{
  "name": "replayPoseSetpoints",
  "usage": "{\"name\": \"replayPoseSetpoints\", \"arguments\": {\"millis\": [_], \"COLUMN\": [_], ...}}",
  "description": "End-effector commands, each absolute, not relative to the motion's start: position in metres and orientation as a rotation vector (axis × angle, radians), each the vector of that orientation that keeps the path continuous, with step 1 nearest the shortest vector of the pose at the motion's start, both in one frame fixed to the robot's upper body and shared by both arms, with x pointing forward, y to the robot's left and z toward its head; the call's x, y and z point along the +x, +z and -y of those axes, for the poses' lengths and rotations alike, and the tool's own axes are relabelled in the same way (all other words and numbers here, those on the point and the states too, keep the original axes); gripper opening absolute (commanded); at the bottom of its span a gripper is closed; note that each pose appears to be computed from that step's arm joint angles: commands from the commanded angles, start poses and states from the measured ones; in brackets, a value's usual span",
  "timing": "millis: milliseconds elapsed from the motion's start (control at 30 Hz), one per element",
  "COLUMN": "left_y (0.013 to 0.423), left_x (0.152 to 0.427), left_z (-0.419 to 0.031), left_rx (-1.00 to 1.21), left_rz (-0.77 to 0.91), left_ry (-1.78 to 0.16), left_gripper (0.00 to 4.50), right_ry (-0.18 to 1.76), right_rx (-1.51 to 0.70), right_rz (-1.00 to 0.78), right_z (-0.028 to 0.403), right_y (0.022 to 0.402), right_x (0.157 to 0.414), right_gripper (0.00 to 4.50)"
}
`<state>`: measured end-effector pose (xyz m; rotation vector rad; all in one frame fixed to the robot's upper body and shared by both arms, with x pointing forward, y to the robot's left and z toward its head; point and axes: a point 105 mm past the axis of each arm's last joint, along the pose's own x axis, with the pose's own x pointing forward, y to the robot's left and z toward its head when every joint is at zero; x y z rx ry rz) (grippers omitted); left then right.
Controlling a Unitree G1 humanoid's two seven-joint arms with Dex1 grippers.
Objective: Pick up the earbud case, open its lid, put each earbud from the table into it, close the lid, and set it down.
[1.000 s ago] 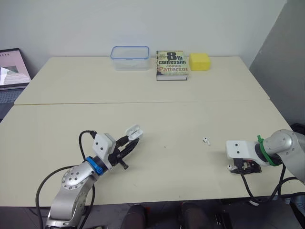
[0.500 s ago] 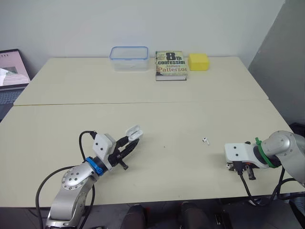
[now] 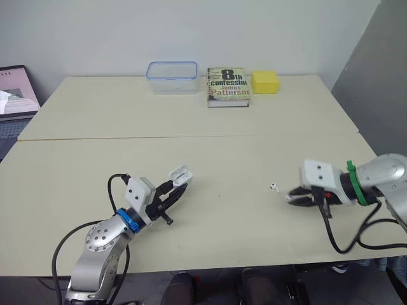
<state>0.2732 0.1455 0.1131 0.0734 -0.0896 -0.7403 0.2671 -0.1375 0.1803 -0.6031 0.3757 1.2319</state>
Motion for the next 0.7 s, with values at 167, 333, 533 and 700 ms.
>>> {"name": "replayPoseSetpoints", "arguments": {"millis": [167, 333, 533, 700], "left_y": [0.136, 0.143, 0.15, 0.151], "left_x": [0.272, 0.278, 0.281, 0.281], "left_z": [-0.126, -0.118, -0.112, -0.112], "left_rx": [0.05, 0.044, 0.037, 0.031], "left_rz": [0.197, 0.233, 0.271, 0.285], "left_ry": [-0.8, -0.82, -0.823, -0.82], "left_gripper": [0.81, 0.81, 0.81, 0.81], "right_ry": [1.23, 1.227, 1.176, 1.133], "right_rx": [-0.201, 0.007, 0.11, 0.138], "right_rz": [0.035, 0.109, 0.154, 0.168], "right_z": [0.062, 0.021, 0.001, -0.008], "right_y": [0.222, 0.225, 0.221, 0.213], "right_x": [0.27, 0.271, 0.274, 0.279], "right_gripper": [0.42, 0.42, 0.42, 0.42]}}
